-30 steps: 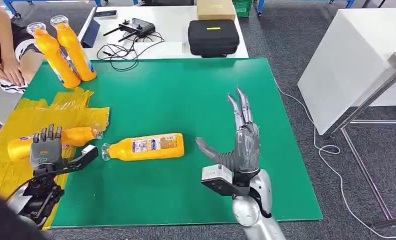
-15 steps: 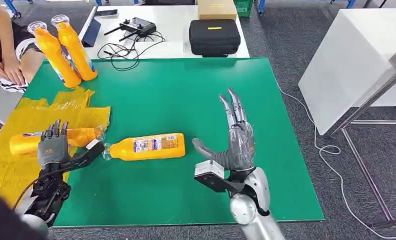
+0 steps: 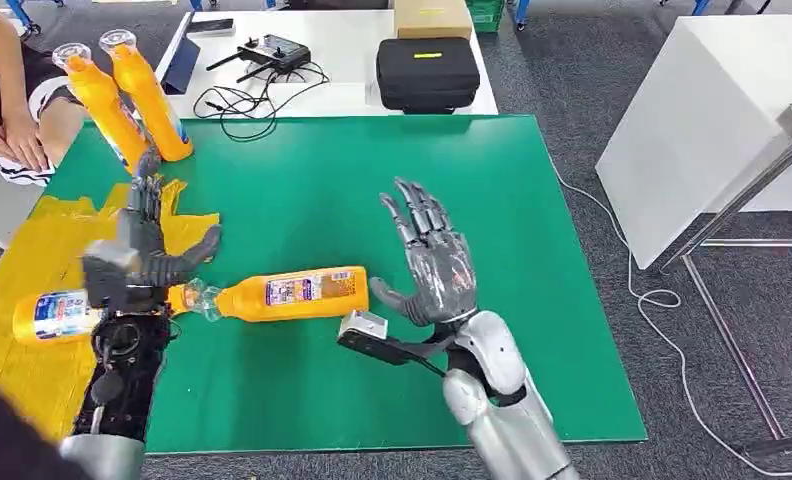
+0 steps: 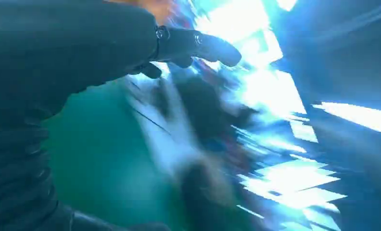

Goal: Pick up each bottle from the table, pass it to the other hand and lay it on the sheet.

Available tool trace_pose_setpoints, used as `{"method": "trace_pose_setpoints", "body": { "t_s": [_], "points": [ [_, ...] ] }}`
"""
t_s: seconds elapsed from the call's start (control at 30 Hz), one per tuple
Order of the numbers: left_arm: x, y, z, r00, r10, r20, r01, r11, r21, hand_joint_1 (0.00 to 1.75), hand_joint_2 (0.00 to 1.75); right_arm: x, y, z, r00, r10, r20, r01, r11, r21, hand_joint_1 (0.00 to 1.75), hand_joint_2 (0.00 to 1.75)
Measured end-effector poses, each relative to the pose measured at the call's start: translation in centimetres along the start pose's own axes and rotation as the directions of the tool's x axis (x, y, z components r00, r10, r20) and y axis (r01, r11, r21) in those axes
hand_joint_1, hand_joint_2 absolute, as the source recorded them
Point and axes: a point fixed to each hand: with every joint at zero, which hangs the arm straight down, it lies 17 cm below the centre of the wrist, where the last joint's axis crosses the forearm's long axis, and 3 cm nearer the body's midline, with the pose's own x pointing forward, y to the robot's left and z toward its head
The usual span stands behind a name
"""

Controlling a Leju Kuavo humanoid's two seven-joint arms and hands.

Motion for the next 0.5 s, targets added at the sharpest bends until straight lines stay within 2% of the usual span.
{"method": "trace_pose_setpoints", "body": {
  "t_s": [0.07, 0.13, 0.2, 0.33, 0.5],
  "points": [
    [5.0, -2.4, -0.7, 0.979, 0.163, 0.122, -0.154, 0.985, -0.077, 0.00, 1.75, 0.2, 1.9, -0.7, 0.999, -0.018, 0.027, 0.015, 0.995, 0.102, 0.00, 1.75],
    [8.5, -3.8, -0.7, 0.949, 0.245, 0.197, -0.219, 0.965, -0.144, 0.00, 1.75, 0.3, 3.7, -1.3, 0.999, -0.034, 0.039, 0.026, 0.980, 0.196, 0.00, 1.75],
    [11.1, -4.7, -0.8, 0.927, 0.274, 0.255, -0.235, 0.956, -0.175, 0.00, 1.75, 0.1, 4.6, -1.5, 0.999, -0.036, 0.038, 0.026, 0.971, 0.239, 0.00, 1.75],
    [13.9, -5.1, -0.6, 0.901, 0.300, 0.314, -0.245, 0.948, -0.202, 0.00, 1.75, -0.3, 5.7, -1.6, 0.999, -0.039, 0.029, 0.029, 0.956, 0.294, 0.00, 1.75],
    [17.4, -6.8, 0.1, 0.838, 0.406, 0.365, -0.308, 0.904, -0.297, 0.00, 1.75, -0.3, 8.4, -0.9, 0.997, -0.076, 0.020, 0.059, 0.895, 0.442, 0.00, 1.75]
  ]
}}
